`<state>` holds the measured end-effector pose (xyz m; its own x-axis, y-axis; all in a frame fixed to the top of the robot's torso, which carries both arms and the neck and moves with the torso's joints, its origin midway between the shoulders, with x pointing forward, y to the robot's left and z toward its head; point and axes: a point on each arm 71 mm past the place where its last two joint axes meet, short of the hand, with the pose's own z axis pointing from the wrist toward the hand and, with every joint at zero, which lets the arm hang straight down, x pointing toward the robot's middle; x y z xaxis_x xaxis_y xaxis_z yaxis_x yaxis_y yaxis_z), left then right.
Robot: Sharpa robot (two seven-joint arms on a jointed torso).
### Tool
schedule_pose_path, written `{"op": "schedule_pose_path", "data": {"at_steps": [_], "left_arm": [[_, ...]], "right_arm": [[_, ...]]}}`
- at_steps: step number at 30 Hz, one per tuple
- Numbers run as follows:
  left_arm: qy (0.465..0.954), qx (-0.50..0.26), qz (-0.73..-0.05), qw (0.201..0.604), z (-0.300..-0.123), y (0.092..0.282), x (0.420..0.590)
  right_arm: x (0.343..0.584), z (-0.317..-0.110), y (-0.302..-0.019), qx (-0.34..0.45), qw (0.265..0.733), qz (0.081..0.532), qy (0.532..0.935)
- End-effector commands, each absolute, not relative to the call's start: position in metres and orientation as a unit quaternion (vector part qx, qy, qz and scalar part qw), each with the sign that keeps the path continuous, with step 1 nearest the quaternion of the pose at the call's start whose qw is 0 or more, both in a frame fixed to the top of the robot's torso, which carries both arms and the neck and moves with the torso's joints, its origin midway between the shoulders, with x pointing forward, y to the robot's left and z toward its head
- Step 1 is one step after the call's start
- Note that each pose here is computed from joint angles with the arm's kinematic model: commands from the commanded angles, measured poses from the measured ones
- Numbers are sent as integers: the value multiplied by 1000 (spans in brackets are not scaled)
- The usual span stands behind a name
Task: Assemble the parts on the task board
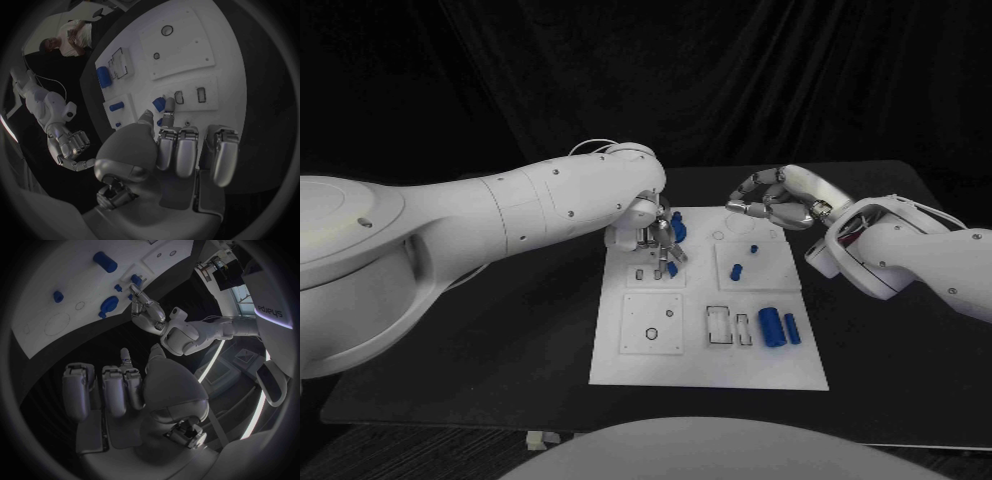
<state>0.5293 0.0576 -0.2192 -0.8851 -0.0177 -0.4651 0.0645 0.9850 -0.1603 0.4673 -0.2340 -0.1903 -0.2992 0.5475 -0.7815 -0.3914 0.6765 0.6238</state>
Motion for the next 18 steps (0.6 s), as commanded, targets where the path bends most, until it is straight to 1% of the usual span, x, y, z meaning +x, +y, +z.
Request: {"op": "schedule_pose_path", "data": {"at_steps": [1,18], "left_arm": [[967,16,-100,232,-221,53,527],[969,17,-100,227,-226,52,526]], "right_arm": [[466,-192,-233,54,586,399,703],[466,-192,-234,55,584,397,706]]}}
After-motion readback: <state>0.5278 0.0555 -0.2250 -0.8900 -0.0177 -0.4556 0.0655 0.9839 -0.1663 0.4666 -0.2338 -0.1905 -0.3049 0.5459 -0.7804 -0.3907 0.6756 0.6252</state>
